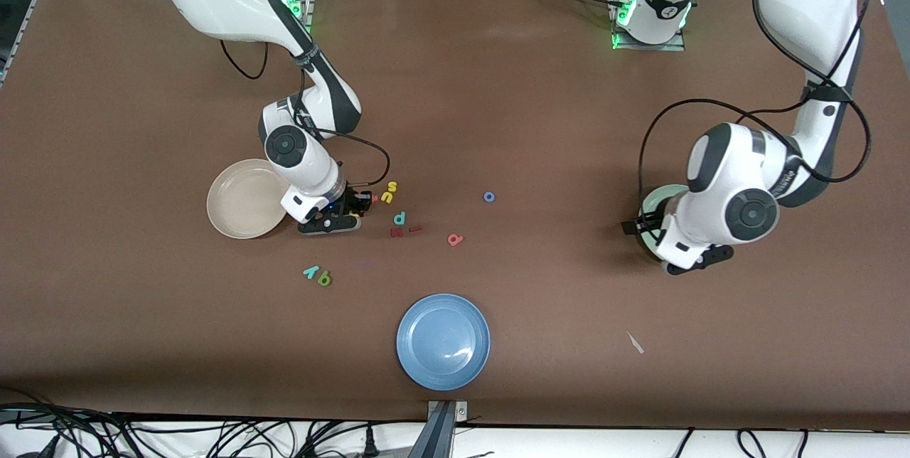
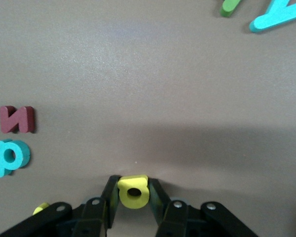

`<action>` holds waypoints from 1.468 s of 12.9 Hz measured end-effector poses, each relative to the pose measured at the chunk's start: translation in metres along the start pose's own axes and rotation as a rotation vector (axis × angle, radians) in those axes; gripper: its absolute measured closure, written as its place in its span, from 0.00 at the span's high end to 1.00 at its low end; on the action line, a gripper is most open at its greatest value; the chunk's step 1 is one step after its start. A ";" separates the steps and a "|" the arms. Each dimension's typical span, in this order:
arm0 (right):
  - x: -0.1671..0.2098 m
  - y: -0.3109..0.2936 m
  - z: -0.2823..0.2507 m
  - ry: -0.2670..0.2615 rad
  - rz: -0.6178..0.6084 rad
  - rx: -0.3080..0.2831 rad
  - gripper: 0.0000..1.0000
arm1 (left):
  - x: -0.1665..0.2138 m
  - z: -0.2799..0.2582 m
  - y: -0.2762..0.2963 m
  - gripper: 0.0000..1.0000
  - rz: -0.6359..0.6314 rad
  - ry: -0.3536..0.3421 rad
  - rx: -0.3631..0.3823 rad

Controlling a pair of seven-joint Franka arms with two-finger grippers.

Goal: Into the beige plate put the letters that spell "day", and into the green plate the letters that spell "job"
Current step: 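Grasp the yellow letter with the right gripper while the left gripper withdraws, then drop the yellow letter in the cream plate while the left gripper grasps blue o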

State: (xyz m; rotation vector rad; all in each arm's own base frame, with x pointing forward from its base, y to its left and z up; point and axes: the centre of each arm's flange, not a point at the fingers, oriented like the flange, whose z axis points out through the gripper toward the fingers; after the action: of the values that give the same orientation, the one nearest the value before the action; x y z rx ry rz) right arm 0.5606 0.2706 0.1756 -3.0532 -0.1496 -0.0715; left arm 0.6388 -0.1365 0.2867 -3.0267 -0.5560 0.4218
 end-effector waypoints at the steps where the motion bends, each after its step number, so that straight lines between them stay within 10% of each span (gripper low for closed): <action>1: 0.000 0.000 -0.002 0.000 -0.001 0.000 0.32 | -0.010 -0.002 0.015 1.00 -0.029 -0.002 -0.008; 13: 0.021 0.078 -0.086 -0.086 -0.128 -0.030 0.29 | -0.174 0.068 0.211 0.83 -0.134 0.095 -0.087; 19: 0.000 0.153 -0.113 -0.119 -0.187 -0.033 0.29 | -0.193 0.122 0.236 0.81 -0.179 0.190 -0.087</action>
State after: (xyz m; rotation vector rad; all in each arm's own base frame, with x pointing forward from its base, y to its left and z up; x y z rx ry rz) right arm 0.5711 0.1093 0.2759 -3.0672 -0.4463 0.0965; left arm 0.5139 -0.4274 0.1994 -3.0162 -0.8409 0.1025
